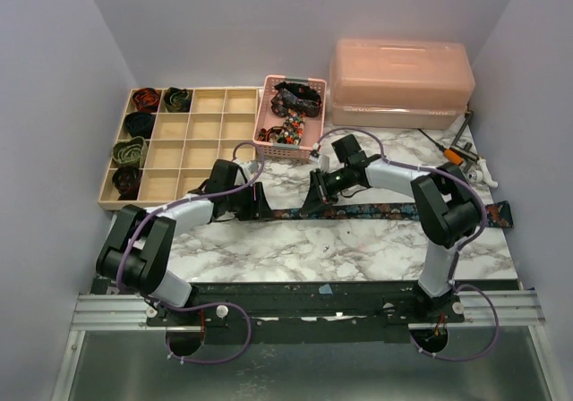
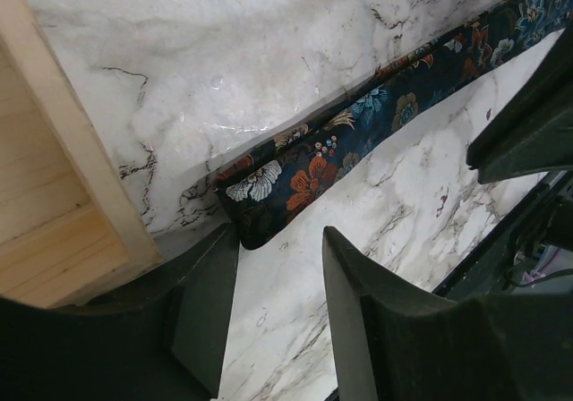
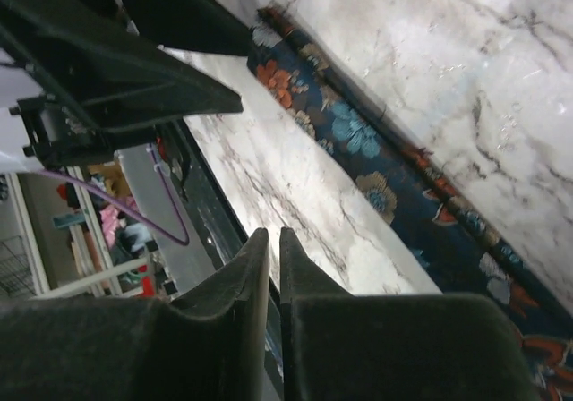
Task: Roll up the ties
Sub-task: Roll the tie at the center of the board.
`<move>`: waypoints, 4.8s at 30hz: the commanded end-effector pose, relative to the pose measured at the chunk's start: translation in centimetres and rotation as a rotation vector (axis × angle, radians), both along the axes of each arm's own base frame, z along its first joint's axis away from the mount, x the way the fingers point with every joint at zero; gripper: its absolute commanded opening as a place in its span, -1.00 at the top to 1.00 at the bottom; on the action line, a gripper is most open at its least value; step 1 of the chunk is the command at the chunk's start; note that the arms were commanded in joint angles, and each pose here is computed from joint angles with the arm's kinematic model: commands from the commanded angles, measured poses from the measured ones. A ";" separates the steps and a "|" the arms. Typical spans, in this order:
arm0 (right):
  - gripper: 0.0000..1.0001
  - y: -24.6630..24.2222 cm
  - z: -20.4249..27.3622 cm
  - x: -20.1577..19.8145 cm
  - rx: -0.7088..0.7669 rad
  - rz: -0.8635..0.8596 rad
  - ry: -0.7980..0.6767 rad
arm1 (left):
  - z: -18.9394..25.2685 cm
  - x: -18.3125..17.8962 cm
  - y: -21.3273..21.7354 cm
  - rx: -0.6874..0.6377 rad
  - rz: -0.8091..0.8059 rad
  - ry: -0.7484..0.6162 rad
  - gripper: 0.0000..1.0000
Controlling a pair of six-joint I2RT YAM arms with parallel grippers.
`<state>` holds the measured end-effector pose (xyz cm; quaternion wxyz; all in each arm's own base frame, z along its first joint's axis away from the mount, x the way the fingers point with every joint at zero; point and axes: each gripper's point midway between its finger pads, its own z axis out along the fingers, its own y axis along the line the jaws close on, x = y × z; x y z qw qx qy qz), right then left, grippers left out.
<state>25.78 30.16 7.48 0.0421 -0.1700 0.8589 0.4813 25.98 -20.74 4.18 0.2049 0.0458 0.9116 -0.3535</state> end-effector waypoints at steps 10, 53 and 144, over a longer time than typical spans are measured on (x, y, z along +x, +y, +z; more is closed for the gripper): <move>0.99 2.0 -4.4 4.0 -0.118 -0.089 -0.017 | -0.3 1.0 -0.8 -0.011 -0.024 0.001 0.29; 0.05 -6.0 -0.3 2.5 -0.060 -0.076 0.128 | 5.8 0.3 -12.1 -0.183 -0.459 -0.126 1.00; 0.74 -7.9 -6.8 -0.9 -0.253 0.067 0.081 | 12.0 -2.9 -10.2 0.057 -0.776 -1.151 -0.97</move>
